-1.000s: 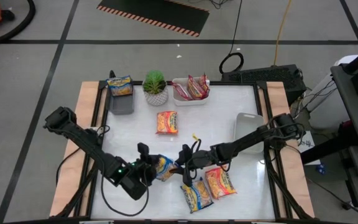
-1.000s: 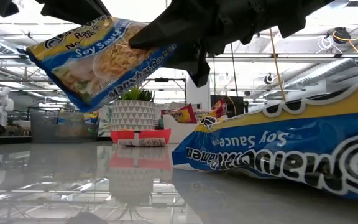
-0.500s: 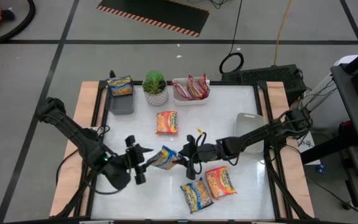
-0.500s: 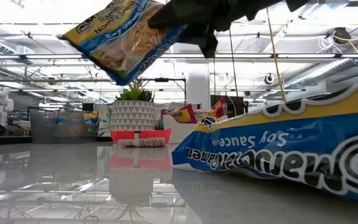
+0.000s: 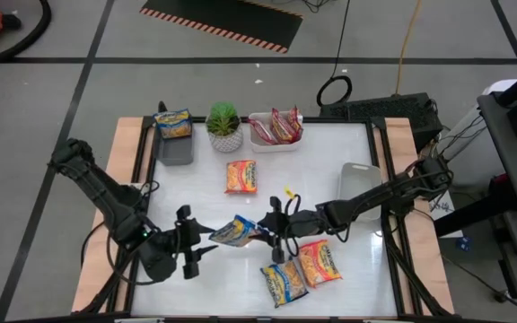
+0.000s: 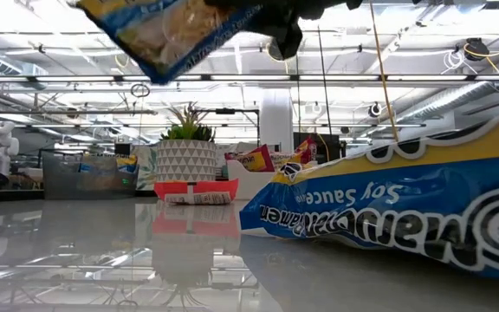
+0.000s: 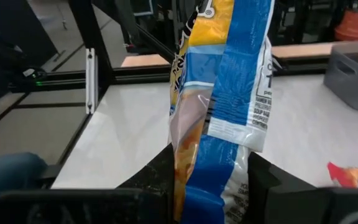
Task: Sort Maruchan noodles
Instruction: Put the top blue noodle pack into the black bin
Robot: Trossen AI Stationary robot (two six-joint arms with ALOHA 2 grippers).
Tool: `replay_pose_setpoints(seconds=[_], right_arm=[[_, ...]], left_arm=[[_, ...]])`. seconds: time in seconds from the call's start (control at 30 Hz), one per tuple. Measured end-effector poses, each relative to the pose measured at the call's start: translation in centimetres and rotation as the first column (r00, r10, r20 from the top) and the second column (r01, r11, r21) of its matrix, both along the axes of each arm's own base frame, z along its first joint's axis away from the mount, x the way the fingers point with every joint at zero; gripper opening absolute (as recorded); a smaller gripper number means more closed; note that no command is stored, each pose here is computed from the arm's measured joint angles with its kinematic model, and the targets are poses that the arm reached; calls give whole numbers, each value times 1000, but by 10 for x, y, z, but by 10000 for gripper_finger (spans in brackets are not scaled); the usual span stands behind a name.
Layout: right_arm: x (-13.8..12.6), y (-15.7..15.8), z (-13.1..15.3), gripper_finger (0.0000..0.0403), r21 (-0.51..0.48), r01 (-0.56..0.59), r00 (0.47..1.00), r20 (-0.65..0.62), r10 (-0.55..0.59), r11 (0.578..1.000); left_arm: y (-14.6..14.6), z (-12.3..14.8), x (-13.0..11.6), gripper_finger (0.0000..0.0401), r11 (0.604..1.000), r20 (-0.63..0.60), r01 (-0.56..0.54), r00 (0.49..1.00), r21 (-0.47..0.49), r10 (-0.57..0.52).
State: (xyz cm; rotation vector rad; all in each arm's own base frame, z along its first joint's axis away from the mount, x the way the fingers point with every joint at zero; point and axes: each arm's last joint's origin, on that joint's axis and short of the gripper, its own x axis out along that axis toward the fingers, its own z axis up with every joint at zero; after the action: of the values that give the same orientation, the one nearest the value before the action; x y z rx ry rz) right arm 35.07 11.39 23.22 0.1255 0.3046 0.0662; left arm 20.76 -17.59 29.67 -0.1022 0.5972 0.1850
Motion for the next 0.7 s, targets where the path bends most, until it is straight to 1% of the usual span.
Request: replay_pose_setpoints(seconds=[0.23, 0.5, 0.6, 0.7], right_arm=[[-1, 6, 2, 94, -69, -39, 999, 25, 41, 997], [-4, 16, 6, 94, -108, -76, 994, 72, 84, 991], [-5, 18, 6, 94, -127, -85, 993, 71, 94, 988], [-4, 18, 6, 94, -128, -84, 993, 75, 94, 988]], left_arm=[[0, -7, 2, 205, 1000, 22, -14, 1000, 12, 14], [-8, 2, 8, 205, 997, 107, 66, 992, -30, -62], [-9, 3, 9, 205, 996, 119, 89, 989, -22, -85], [-5, 3, 13, 205, 996, 117, 84, 990, 4, -83]])
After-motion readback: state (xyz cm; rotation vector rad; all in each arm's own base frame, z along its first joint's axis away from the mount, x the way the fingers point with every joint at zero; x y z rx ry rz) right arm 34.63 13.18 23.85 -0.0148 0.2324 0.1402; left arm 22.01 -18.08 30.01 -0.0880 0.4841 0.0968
